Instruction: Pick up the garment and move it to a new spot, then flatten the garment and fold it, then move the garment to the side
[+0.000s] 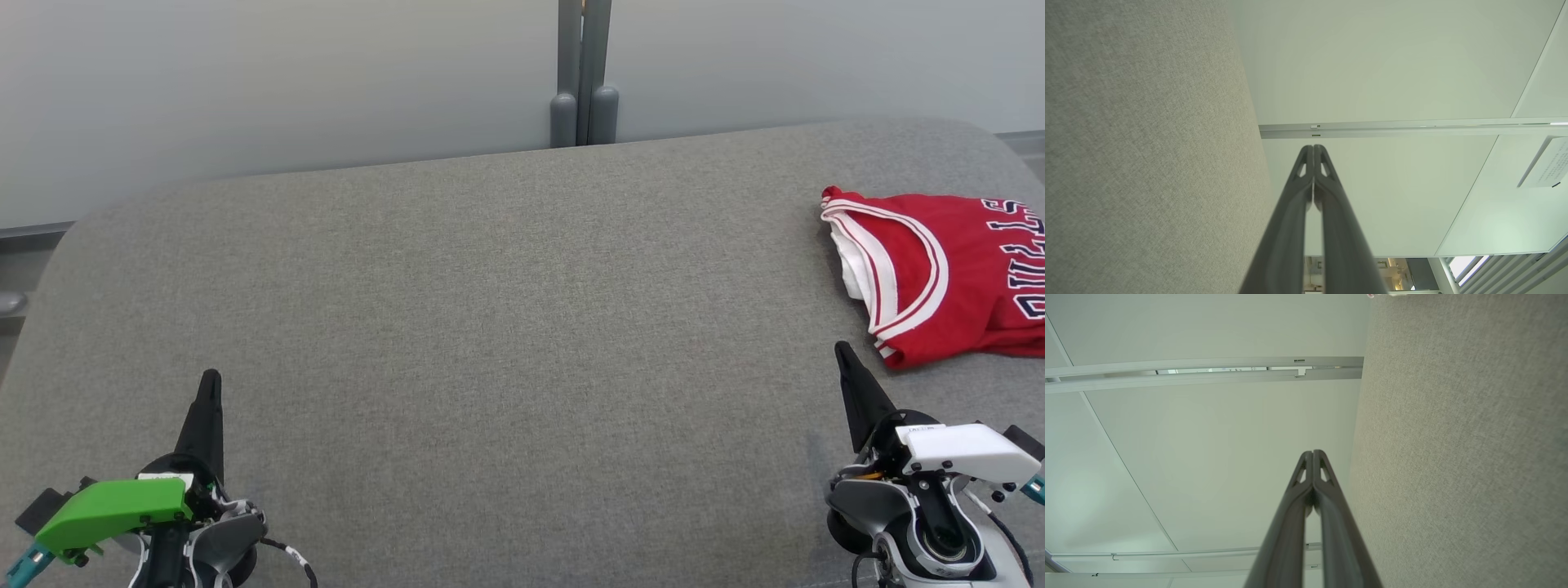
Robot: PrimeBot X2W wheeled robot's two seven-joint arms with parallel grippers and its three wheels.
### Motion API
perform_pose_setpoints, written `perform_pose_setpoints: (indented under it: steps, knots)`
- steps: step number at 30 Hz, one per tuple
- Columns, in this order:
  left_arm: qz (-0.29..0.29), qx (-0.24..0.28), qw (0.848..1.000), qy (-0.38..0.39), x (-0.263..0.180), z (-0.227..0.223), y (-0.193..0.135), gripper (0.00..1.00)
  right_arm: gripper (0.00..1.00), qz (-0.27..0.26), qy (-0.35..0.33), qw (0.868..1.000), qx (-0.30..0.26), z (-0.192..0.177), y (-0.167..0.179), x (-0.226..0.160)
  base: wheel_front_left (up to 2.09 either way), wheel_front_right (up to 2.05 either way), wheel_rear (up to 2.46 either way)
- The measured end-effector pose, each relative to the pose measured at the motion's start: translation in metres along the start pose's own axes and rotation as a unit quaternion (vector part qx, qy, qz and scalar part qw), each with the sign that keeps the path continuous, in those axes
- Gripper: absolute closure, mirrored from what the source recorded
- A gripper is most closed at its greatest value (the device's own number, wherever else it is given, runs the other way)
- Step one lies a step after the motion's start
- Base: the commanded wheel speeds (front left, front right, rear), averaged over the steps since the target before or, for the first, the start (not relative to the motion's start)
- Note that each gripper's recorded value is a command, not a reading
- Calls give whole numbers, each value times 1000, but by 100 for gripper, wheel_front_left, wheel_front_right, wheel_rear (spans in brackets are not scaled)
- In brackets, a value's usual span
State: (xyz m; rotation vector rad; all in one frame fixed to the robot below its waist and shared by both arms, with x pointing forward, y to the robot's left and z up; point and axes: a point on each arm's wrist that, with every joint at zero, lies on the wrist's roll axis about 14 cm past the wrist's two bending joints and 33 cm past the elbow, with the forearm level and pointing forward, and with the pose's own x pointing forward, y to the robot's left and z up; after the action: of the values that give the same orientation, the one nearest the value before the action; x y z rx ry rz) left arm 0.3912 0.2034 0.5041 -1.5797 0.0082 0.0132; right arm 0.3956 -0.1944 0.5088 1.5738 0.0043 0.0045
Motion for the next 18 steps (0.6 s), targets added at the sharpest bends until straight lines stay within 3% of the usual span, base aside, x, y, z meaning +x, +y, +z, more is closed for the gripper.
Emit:
perform_pose_setpoints:
  steps: [18]
  knots:
    - [0, 0, 1000, 0, 0, 0, 0, 100, 100, 0, 0, 1000, 0, 0, 0, 0, 0, 0, 0]
